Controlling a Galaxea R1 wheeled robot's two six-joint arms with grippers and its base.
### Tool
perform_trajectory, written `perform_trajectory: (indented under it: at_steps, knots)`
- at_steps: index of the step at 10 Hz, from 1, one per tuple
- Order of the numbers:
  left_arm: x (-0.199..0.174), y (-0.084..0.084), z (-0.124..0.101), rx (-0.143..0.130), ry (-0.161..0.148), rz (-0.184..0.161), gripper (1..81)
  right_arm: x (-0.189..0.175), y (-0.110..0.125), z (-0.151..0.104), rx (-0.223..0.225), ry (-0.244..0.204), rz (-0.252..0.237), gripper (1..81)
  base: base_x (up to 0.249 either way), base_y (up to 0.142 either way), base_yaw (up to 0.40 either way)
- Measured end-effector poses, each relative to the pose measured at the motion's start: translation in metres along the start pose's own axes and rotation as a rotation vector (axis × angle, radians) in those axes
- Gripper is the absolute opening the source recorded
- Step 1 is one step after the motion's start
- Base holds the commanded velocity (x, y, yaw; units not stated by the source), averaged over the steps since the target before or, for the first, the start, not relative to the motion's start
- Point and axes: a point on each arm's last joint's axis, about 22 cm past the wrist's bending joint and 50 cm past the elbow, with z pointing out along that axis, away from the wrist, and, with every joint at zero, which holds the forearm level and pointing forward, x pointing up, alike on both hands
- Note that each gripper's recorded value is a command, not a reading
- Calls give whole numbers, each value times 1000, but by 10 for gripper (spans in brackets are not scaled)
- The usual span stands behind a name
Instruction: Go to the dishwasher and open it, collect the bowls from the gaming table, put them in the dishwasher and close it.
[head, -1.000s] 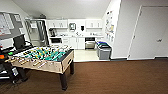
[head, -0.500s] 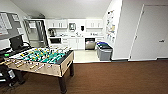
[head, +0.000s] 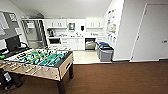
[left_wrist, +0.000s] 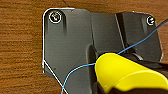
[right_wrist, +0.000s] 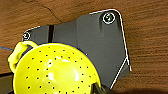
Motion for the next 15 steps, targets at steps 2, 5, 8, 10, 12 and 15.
perform_trajectory:
  at_steps: [2, 5, 8, 10, 12, 15]
  knots:
    - [0, 1, 0, -2, 0, 0, 10, 0, -1, 0, 1, 0, 0, 10, 192, 0, 0]
    - [-1, 8, 1, -9, -1, 2, 10, 0, -1, 0, 1, 0, 0, 10, 191, 0, 0]
    - [-1, 14, 3, -18, -1, 7, 10, -3, -9, 3, 11, -4, 2, 10, 191, 0, 0]
    - [-3, 18, 3, -21, -3, 11, 10, -5, -10, 3, 12, -5, -3, 10, 192, 0, 0]
    - [-4, 18, 3, -21, -3, 11, 10, -5, -7, 2, 8, -7, -9, 10, 192, 0, 0]
    - [-3, 18, 3, -21, -2, 11, 10, -5, 0, 1, -6, -9, -10, 10, 191, 0, 0]
